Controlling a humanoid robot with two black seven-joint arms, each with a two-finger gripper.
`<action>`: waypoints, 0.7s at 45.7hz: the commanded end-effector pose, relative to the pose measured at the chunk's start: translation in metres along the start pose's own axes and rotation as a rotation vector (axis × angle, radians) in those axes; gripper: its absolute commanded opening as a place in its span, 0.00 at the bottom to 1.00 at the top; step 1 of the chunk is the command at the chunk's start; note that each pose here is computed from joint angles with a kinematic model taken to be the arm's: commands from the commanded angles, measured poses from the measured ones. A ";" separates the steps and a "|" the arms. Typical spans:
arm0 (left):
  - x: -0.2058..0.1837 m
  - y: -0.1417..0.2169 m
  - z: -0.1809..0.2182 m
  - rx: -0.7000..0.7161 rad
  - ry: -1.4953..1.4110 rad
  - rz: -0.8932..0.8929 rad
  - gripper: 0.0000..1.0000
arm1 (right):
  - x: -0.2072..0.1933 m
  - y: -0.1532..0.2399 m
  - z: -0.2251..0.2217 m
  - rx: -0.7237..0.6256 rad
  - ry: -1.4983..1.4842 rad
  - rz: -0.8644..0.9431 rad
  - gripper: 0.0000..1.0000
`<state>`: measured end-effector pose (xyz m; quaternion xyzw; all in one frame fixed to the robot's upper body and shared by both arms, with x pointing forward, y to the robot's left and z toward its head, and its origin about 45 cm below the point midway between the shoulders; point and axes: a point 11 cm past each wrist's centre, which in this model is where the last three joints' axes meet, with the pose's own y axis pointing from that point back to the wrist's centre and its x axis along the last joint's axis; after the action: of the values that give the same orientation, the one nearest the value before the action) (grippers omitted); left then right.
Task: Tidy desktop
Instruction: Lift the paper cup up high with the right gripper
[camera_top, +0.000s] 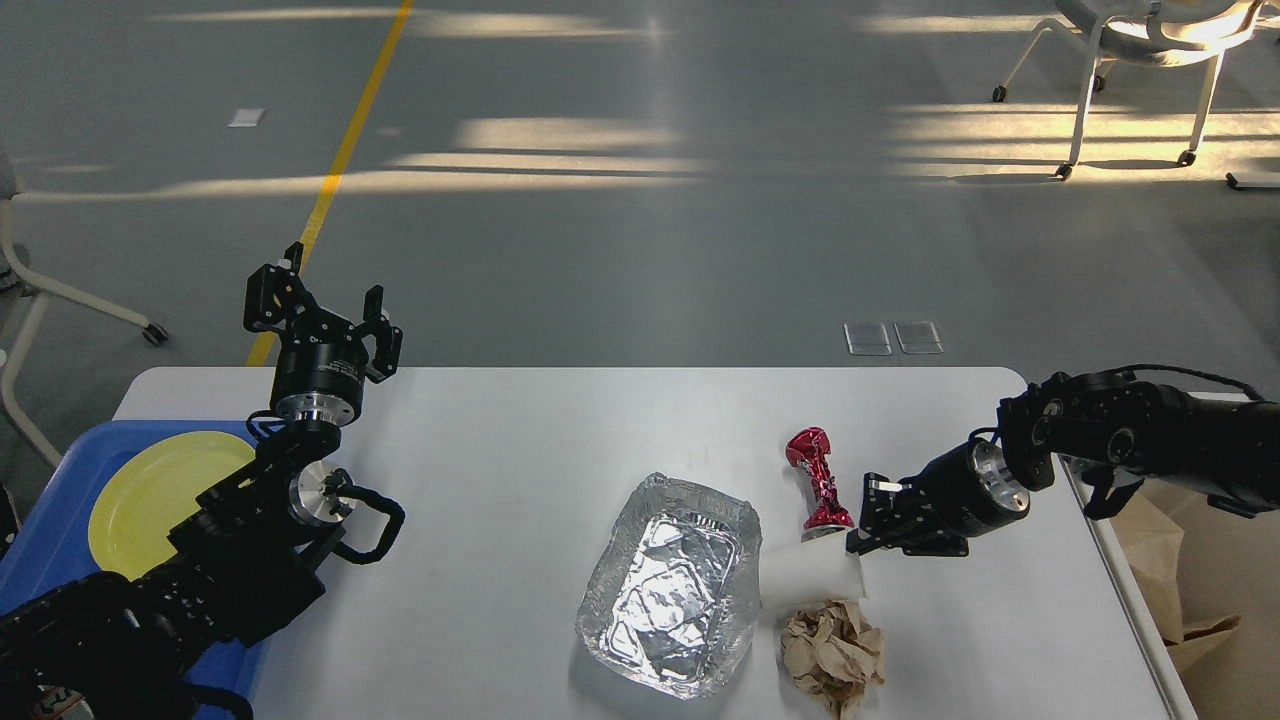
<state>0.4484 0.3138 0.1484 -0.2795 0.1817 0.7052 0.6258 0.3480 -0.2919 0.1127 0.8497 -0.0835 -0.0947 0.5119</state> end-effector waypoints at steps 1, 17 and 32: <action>0.000 0.000 0.000 0.000 0.000 0.000 0.97 | 0.000 0.000 -0.001 0.005 0.001 0.000 0.00; 0.000 0.000 0.000 0.000 0.000 0.000 0.97 | 0.036 0.051 -0.021 -0.002 0.048 0.106 0.00; 0.000 0.000 0.000 0.000 0.000 0.000 0.97 | 0.079 0.179 -0.081 -0.007 0.136 0.249 0.00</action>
<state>0.4483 0.3138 0.1484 -0.2795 0.1817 0.7052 0.6258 0.4262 -0.3229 0.2599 0.8368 -0.1466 0.0075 0.5274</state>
